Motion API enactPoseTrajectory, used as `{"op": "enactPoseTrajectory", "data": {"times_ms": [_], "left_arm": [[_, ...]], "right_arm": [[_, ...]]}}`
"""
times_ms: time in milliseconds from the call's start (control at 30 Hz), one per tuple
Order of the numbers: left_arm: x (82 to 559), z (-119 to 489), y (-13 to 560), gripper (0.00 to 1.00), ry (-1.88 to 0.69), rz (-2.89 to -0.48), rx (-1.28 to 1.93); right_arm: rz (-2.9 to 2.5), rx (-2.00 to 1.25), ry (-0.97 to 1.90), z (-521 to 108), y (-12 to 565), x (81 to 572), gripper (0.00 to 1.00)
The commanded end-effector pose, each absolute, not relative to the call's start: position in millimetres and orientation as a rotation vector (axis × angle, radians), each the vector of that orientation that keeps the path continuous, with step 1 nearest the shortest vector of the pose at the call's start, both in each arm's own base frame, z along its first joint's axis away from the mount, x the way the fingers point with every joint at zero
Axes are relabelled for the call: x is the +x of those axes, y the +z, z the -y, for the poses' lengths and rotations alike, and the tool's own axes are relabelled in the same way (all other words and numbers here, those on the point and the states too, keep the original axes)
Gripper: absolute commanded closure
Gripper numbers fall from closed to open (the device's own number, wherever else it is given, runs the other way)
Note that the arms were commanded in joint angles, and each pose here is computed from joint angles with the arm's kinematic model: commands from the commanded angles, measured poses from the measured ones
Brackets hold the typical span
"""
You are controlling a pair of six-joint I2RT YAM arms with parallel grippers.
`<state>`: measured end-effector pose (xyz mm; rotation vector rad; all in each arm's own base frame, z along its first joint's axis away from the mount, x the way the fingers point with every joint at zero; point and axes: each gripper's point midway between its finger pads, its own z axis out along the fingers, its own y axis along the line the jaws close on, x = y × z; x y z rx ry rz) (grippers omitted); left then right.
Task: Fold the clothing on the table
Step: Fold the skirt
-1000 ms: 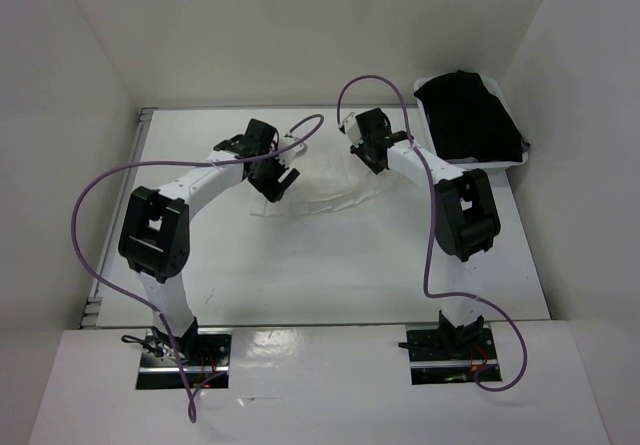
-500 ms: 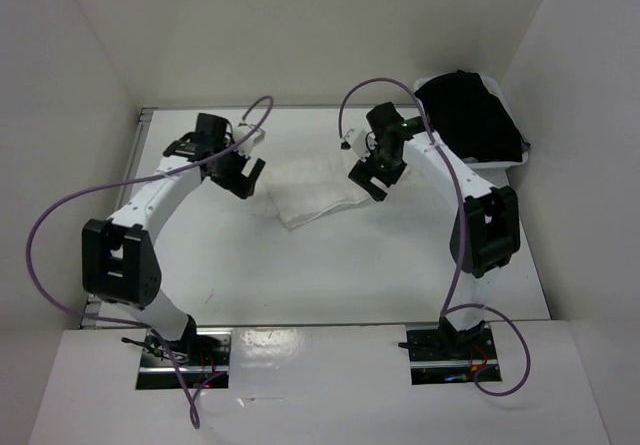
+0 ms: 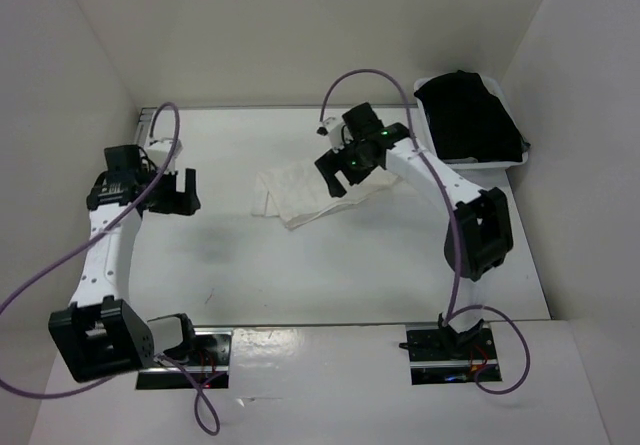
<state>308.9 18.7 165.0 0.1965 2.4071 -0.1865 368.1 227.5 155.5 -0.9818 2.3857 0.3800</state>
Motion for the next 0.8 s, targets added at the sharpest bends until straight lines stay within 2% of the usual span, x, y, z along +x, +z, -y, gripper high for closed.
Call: {"op": "enactPoseTrajectory", "data": {"times_ms": [0, 133, 300, 533, 767], "left_arm": [[290, -24, 188, 0.01, -0.195, -2.330, 0.126], [280, -40, 197, 0.01, -0.159, -2.290, 0.045], [273, -51, 205, 0.01, -0.123, -2.253, 0.009], [270, -57, 210, 0.01, -0.106, -2.225, -0.010], [270, -57, 204, 0.01, -0.115, -2.241, -0.016]], "right_arm": [[-2.366, -0.882, 0.327, -266, 132, 394, 0.02], [-2.384, -0.778, 0.266, -300, 114, 428, 0.02], [-2.348, -0.664, 0.126, -300, 113, 469, 0.02], [-2.312, -0.597, 0.104, -297, 136, 483, 0.02], [-2.379, -0.522, 0.129, -263, 114, 492, 0.02]]}}
